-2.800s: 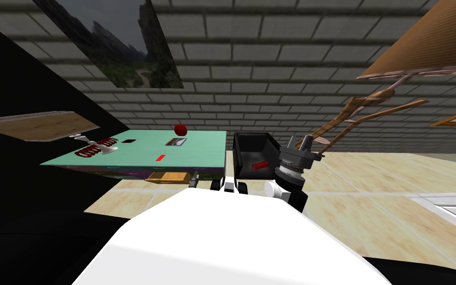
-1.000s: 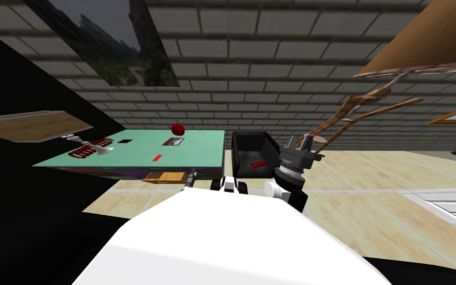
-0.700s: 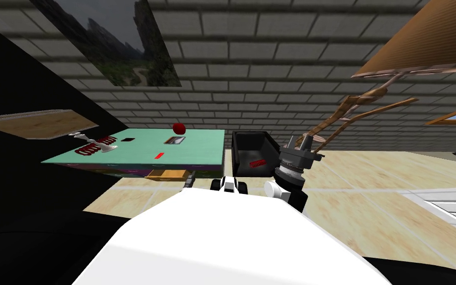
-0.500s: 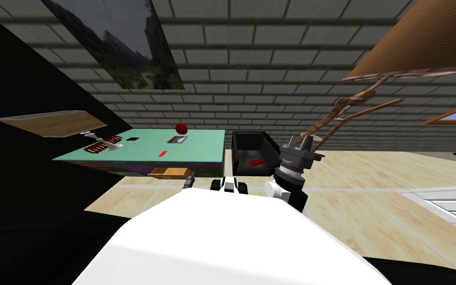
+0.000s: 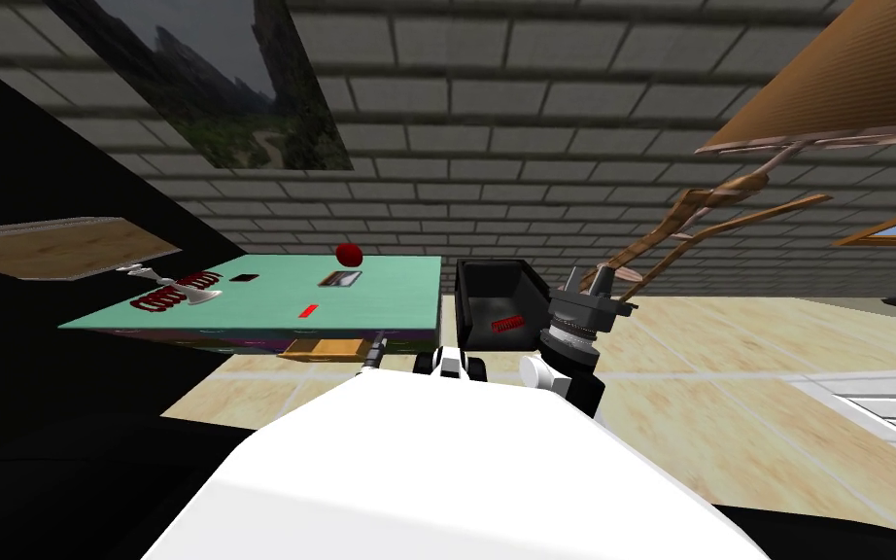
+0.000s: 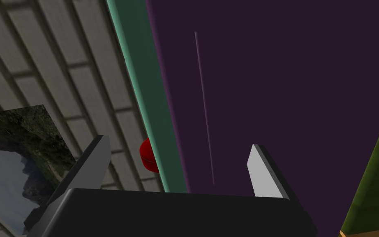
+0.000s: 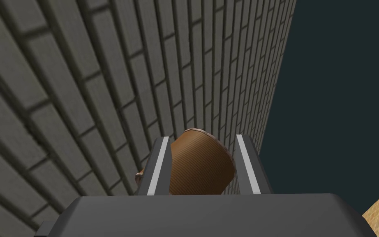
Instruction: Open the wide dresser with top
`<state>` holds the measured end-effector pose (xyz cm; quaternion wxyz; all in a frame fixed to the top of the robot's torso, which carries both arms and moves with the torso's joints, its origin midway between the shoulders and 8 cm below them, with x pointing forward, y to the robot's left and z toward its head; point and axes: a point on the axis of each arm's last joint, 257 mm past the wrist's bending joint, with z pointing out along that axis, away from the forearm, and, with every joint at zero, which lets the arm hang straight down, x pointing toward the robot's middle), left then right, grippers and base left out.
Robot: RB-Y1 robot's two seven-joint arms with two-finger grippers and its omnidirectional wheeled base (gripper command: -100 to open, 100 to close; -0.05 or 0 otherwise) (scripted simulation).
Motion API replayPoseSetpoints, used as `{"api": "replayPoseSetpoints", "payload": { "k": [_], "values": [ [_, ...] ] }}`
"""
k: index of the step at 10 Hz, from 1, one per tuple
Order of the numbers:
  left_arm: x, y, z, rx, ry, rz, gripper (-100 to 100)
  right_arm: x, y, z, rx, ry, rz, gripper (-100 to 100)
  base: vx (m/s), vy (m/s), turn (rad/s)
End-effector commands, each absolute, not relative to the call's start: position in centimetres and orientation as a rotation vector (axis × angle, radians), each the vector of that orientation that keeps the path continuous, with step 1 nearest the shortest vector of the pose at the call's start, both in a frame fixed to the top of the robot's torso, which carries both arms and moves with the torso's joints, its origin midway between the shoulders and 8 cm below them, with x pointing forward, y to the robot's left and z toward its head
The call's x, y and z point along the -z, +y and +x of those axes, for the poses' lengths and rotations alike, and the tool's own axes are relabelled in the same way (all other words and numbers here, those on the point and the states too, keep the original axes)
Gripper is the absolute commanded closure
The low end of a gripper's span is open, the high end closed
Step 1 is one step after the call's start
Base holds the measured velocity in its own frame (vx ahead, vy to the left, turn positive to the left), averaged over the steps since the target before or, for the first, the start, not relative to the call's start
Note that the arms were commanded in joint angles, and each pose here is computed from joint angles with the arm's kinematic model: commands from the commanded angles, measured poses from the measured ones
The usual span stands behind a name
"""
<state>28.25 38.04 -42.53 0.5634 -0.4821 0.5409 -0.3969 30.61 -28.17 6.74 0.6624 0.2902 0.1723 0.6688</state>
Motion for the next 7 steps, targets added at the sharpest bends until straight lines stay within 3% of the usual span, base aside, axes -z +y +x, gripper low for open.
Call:
{"api": "replayPoseSetpoints", "payload": {
  "k": [1, 7],
  "values": [
    [43.1, 37.2, 30.6, 0.946, 1.282, -1.139, -100, -6.7, -28.2, 30.6, -1.512, 0.389, 0.656, 0, -0.060, 0.017, 0.090],
    [43.0, 35.5, 35.9, 0.977, 1.292, -1.124, -100, -6.7, -28.2, 30.6, -1.512, 0.390, 0.656, 0, -0.062, 0.015, 0.045]
  ]
}}
